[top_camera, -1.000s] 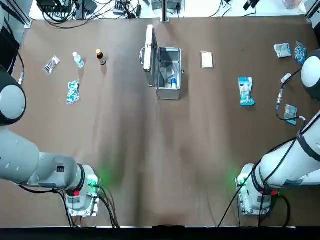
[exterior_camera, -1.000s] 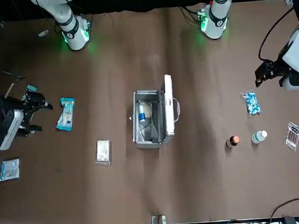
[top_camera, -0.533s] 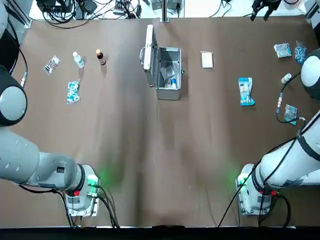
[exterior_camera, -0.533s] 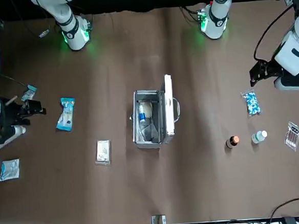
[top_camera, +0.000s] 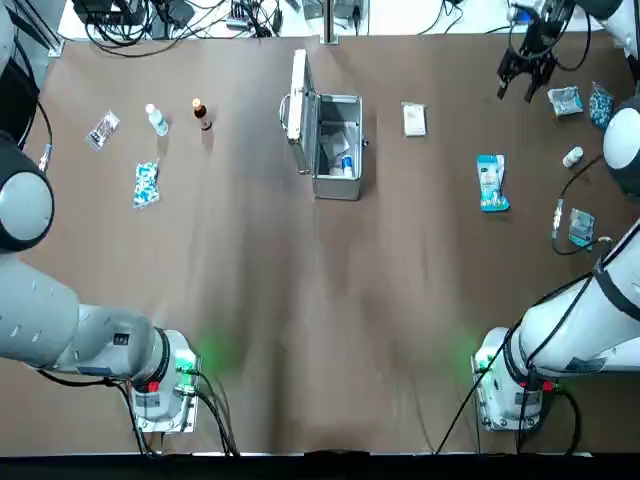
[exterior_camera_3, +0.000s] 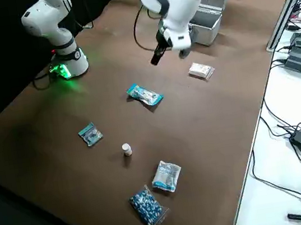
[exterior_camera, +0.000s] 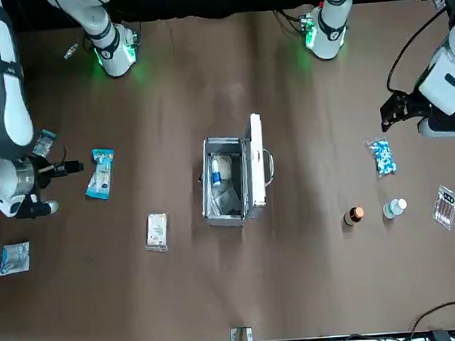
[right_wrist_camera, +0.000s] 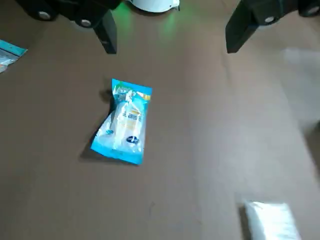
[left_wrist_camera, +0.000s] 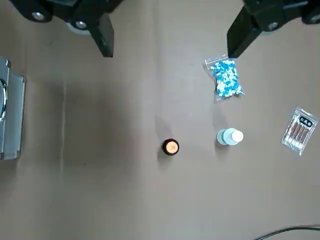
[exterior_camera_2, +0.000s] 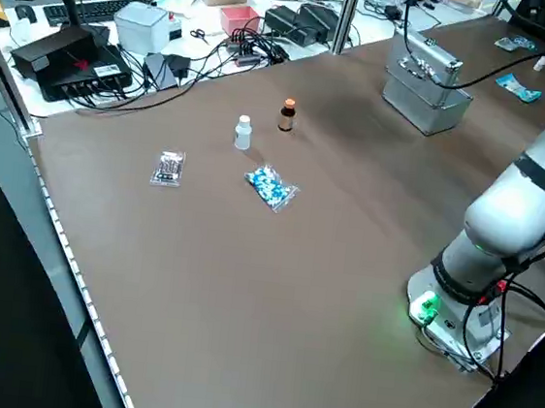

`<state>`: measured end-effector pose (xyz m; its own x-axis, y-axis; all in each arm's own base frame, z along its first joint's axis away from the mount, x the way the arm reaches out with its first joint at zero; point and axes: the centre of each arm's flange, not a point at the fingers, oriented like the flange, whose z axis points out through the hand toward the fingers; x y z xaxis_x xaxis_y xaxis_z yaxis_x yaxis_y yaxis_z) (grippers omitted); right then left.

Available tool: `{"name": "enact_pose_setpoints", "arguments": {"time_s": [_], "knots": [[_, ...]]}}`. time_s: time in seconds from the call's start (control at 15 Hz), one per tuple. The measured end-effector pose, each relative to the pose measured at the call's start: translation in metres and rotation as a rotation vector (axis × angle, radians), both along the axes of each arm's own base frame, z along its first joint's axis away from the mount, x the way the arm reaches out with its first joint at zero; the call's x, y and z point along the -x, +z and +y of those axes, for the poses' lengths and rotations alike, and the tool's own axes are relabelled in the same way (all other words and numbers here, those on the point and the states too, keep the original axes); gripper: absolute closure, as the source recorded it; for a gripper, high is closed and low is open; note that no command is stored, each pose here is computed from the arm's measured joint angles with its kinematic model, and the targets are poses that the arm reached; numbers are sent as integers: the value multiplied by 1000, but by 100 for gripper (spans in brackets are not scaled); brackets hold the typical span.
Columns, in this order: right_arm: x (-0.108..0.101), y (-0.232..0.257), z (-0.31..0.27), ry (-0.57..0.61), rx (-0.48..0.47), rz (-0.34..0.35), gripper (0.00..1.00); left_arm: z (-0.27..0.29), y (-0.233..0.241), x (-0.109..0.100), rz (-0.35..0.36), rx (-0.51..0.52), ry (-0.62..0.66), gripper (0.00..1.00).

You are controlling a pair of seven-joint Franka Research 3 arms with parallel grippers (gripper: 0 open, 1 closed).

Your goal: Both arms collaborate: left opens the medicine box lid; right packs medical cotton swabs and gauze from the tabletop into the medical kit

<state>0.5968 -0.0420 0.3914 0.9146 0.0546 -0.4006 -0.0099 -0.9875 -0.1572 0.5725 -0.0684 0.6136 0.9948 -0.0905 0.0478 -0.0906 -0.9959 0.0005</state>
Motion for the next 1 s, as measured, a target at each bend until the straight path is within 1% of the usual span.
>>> {"name": "enact_pose_setpoints", "arguments": {"time_s": [0.13,0.2,0.27,0.33,0.4,0.53,0.67,0.73,0.8,0.87,1.0], "knots": [[10,-33,-11,-17,20,10,6,0,0,0,-1,0,1,0],[15,-49,-16,-31,28,2,9,0,1,0,-1,0,1,0],[19,-65,-21,-43,34,-14,9,0,1,0,-1,0,1,0],[29,-94,-27,-64,45,-38,11,0,1,0,-1,0,1,0],[35,-106,-30,-73,49,-43,14,1,1,0,-1,0,1,0],[46,-125,-34,-106,64,-48,16,1,1,0,-1,0,1,0],[52,-142,-33,-163,91,-38,20,0,0,0,0,0,0,0],[54,-150,-30,-178,102,-24,26,-1,0,1,1,0,-2,0],[56,-159,-27,-175,115,-9,26,-2,0,1,1,0,-3,0],[57,-167,-23,-171,129,6,31,-3,0,1,1,0,-5,0],[60,-183,-20,-166,149,21,33,-4,0,1,2,0,-5,0]]}}
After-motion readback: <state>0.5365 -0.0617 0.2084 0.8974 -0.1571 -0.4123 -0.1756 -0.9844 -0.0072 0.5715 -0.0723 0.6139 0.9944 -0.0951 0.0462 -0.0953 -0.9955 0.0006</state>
